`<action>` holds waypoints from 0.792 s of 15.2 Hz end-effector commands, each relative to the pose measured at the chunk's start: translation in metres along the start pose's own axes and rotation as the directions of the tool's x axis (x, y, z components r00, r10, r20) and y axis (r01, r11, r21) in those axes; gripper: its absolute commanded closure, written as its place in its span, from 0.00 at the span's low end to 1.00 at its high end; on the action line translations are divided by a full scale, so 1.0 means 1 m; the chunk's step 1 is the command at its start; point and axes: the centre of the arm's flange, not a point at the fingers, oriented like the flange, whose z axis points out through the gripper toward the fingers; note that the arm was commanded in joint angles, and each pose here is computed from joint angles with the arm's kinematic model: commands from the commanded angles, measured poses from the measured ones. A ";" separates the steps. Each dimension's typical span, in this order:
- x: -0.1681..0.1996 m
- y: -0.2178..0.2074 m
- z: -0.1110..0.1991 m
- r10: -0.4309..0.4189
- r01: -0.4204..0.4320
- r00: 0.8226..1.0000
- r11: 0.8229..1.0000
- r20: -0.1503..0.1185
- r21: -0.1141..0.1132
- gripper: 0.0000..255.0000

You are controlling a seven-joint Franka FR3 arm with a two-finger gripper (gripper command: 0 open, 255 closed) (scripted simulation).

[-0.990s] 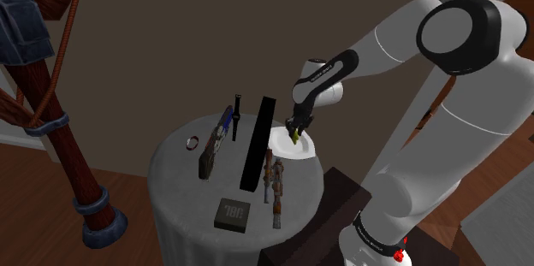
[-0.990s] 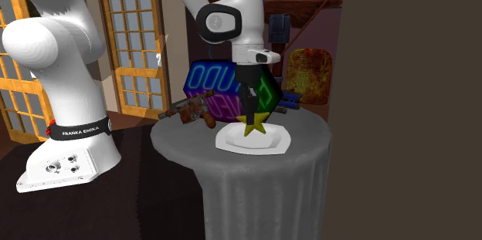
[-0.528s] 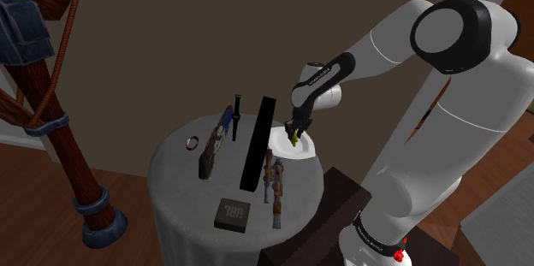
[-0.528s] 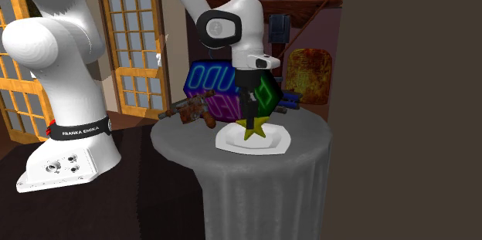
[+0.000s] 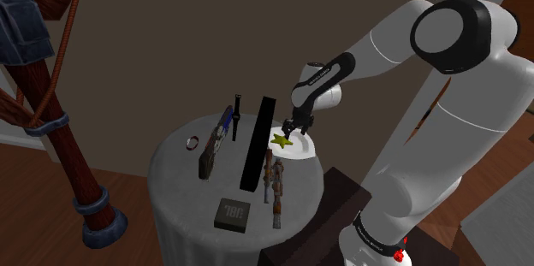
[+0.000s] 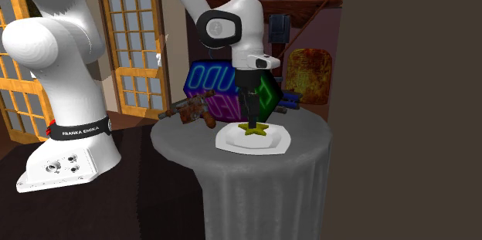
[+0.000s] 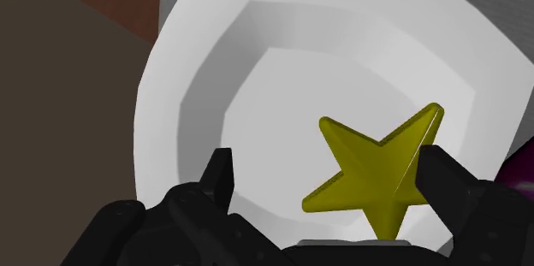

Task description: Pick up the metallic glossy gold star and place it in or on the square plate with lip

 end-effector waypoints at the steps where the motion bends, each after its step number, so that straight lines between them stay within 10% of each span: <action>1: 0.000 0.000 -0.013 0.000 0.000 1.000 1.000 0.000 0.000 0.00; 12: 0.000 0.000 -0.050 0.000 0.000 1.000 1.000 0.000 0.000 0.00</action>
